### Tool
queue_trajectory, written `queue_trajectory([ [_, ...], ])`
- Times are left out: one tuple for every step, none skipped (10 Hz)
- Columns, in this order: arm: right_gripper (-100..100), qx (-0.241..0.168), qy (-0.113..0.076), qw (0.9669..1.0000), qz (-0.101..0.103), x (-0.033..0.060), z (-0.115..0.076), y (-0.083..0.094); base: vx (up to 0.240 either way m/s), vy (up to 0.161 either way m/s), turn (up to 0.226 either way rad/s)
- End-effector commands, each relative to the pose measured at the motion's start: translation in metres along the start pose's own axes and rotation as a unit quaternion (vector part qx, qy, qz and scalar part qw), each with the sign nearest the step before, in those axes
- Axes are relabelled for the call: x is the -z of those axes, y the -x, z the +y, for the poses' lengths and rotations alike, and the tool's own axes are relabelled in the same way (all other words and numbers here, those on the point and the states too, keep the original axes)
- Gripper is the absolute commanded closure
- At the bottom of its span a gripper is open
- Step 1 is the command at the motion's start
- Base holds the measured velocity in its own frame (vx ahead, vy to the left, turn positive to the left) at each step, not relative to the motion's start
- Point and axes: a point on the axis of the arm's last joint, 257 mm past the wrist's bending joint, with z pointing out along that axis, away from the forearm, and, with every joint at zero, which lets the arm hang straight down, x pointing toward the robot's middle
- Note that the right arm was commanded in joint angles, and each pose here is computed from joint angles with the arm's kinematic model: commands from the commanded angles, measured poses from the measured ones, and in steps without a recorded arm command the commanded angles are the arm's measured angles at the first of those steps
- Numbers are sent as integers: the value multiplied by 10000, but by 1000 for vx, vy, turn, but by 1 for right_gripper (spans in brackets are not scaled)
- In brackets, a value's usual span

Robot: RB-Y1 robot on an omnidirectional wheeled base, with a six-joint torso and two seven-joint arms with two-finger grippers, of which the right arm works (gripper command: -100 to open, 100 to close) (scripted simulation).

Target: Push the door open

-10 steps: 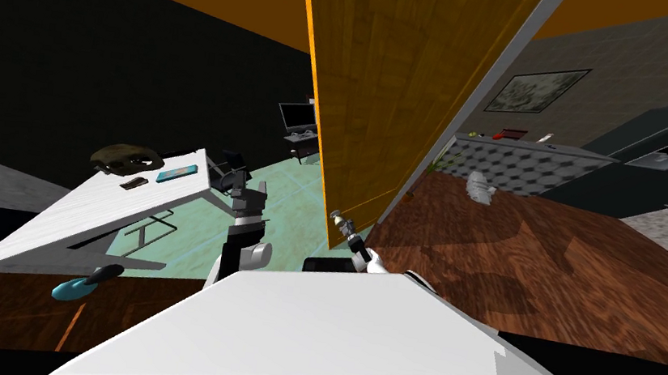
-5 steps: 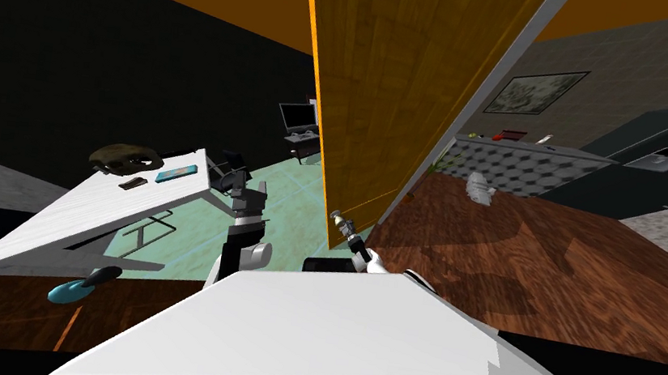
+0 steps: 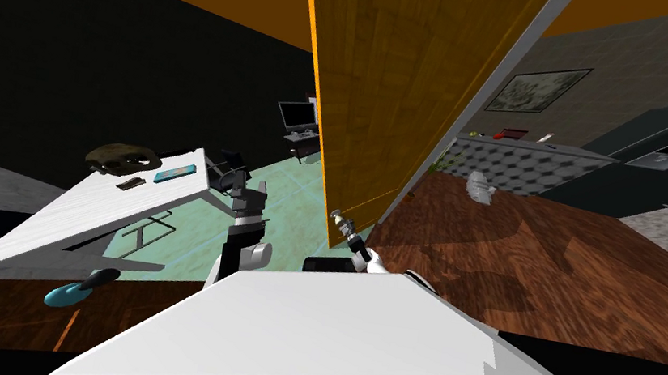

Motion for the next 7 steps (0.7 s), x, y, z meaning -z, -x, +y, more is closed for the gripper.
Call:
queue_trajectory([
  [-100,-235,-4,9997,-2,1,-21,-16,-17,-60,-11],
  [-100,-352,-6,9994,-3,1,-33,-26,-57,-86,15],
  [-100,-498,-8,9988,-2,0,-49,-40,-95,-73,20],
  [-100,-661,-11,9978,-1,-2,-69,-59,-99,-59,5],
  [-100,-838,-14,9965,2,-5,-92,-81,-76,-63,2],
  [-100,-1033,-17,9946,5,-9,-119,-109,-71,-82,6],
  [-100,-1233,-21,9924,10,-15,-149,-141,-78,-92,10],
])
